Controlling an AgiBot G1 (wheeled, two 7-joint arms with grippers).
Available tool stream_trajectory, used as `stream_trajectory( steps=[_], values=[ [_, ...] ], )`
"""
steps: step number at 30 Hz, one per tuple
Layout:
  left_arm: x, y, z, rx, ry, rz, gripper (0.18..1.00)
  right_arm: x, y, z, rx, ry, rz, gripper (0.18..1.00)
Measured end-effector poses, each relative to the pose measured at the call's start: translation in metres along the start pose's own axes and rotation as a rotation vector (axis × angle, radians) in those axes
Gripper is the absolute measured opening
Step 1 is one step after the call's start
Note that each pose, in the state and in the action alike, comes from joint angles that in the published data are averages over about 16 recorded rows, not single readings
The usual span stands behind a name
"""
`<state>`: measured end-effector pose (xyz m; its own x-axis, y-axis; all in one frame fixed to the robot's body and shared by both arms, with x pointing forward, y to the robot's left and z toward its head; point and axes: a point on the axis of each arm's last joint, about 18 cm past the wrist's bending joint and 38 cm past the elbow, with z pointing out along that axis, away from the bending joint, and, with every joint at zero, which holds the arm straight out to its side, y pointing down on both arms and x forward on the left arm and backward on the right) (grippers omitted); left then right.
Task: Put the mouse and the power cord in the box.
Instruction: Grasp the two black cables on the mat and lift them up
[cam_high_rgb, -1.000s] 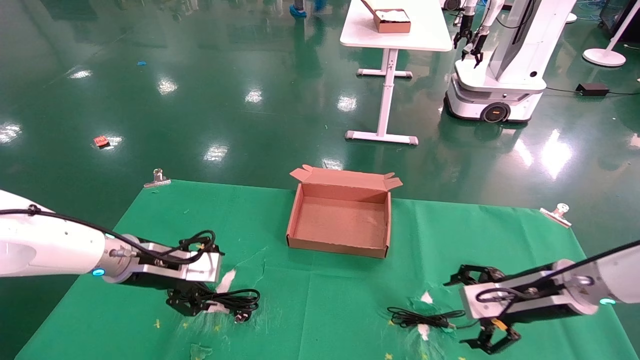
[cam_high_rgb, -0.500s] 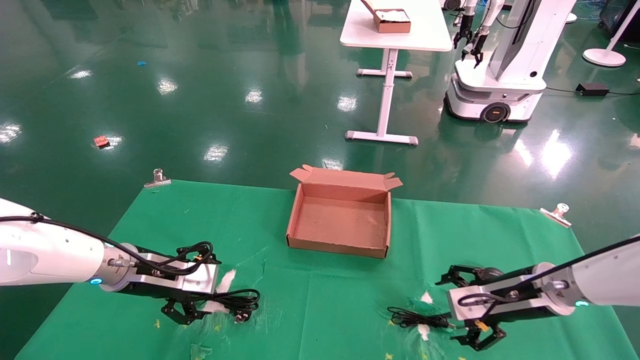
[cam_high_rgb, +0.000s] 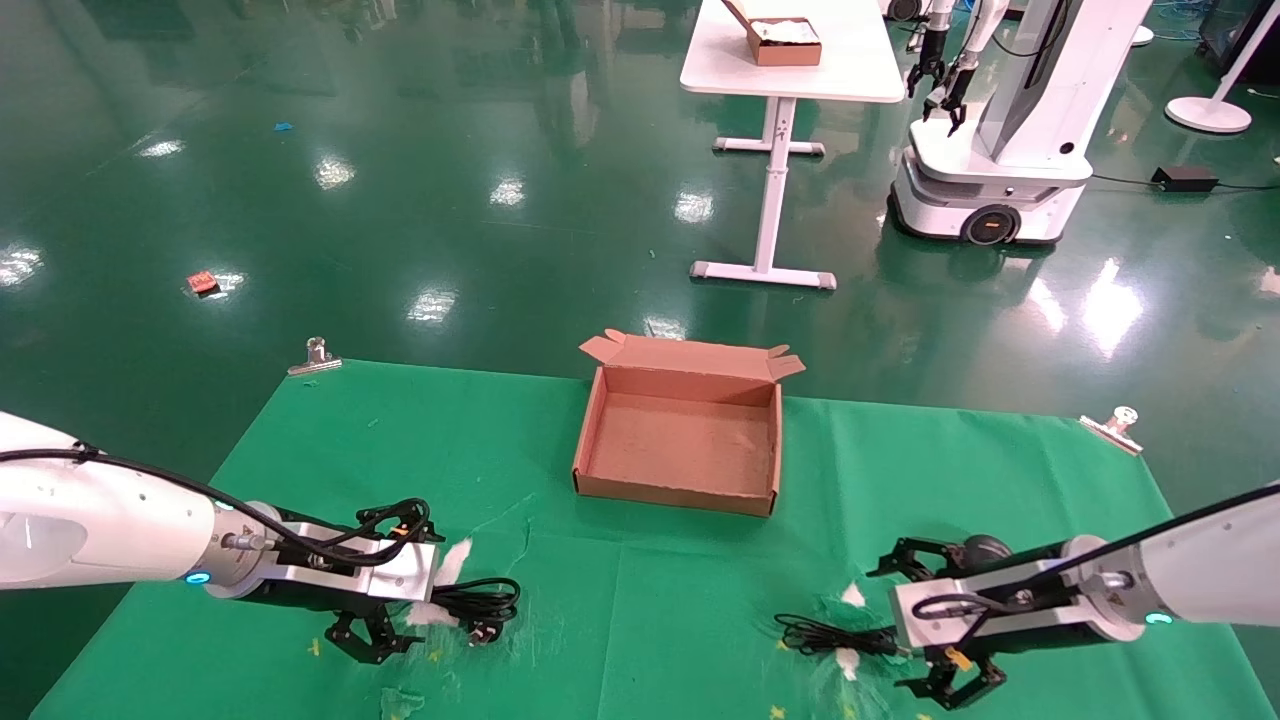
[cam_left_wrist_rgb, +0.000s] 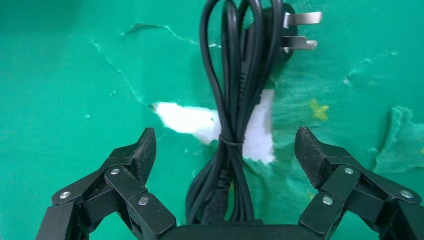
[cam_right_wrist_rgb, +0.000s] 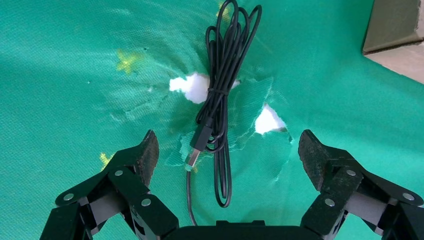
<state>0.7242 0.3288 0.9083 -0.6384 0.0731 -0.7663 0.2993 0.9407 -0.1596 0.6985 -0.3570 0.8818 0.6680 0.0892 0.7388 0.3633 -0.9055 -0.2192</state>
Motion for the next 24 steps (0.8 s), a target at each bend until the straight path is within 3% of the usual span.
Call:
stream_trajectory(
  steps=[13,24],
  values=[
    [0.0003,0.0001,0.0028,0.008,-0.016,-0.018,0.979,-0.0014,0.0010,0.0015,-0.003,-0.001,-0.001,0.981],
    [0.0004,0.0001,0.0025,0.008,-0.015,-0.016,0.879,-0.0014,0.0008,0.0012,-0.002,-0.001,-0.001,0.868]
  ],
)
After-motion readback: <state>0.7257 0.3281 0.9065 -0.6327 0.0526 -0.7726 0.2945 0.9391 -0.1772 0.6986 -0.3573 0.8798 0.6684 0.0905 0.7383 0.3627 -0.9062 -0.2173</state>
